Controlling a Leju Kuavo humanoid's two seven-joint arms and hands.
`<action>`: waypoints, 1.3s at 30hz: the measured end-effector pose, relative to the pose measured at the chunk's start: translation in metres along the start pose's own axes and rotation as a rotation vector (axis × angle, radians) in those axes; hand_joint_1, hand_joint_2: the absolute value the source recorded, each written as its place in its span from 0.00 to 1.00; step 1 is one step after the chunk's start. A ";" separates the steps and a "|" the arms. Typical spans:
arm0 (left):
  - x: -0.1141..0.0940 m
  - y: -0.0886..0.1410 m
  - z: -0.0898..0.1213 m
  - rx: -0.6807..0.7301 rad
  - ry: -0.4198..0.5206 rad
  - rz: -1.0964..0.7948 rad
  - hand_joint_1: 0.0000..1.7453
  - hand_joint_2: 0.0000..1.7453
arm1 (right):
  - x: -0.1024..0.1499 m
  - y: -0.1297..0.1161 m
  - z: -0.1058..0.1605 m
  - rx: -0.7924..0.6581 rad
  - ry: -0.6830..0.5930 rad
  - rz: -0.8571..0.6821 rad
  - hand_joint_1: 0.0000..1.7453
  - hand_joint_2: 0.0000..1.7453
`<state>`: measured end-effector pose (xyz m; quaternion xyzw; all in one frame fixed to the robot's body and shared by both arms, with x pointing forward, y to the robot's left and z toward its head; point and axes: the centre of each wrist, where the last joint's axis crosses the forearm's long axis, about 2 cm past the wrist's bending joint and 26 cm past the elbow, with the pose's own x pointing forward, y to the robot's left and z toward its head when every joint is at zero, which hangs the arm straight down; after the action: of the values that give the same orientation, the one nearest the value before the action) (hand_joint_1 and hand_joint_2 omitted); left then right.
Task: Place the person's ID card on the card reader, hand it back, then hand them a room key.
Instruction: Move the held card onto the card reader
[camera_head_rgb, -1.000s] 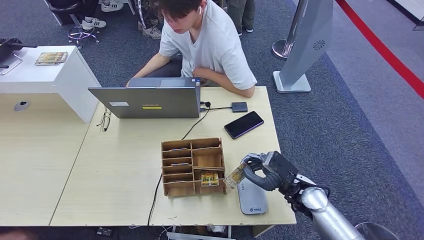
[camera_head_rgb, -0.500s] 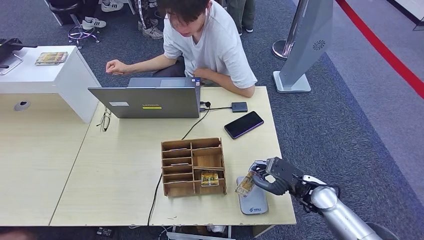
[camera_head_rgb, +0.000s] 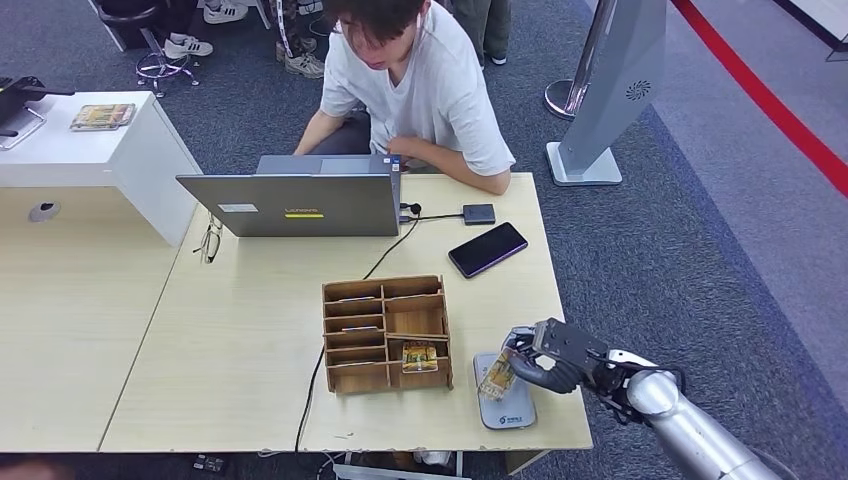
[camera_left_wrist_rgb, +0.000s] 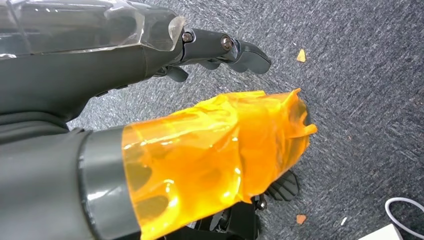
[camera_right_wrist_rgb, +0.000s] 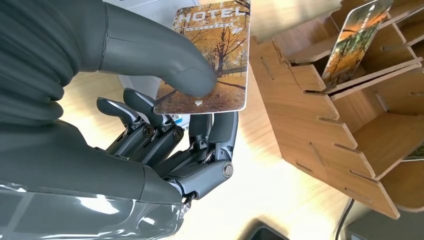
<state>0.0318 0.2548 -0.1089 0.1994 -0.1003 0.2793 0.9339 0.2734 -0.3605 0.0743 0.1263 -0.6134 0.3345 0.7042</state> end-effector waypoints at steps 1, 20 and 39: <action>0.000 0.000 0.000 -0.001 -0.001 -0.002 0.00 0.00 | 0.000 0.000 0.000 0.002 0.002 0.001 1.00 1.00; 0.000 0.003 -0.002 -0.013 -0.031 -0.066 0.00 0.00 | -0.002 0.004 -0.013 0.035 0.109 0.118 1.00 1.00; -0.001 0.005 -0.002 -0.024 -0.048 -0.107 0.00 0.00 | -0.003 0.004 -0.019 0.027 0.136 0.159 1.00 1.00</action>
<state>0.0281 0.2587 -0.1097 0.1999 -0.1152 0.2231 0.9471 0.2857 -0.3477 0.0663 0.0634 -0.5678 0.4053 0.7137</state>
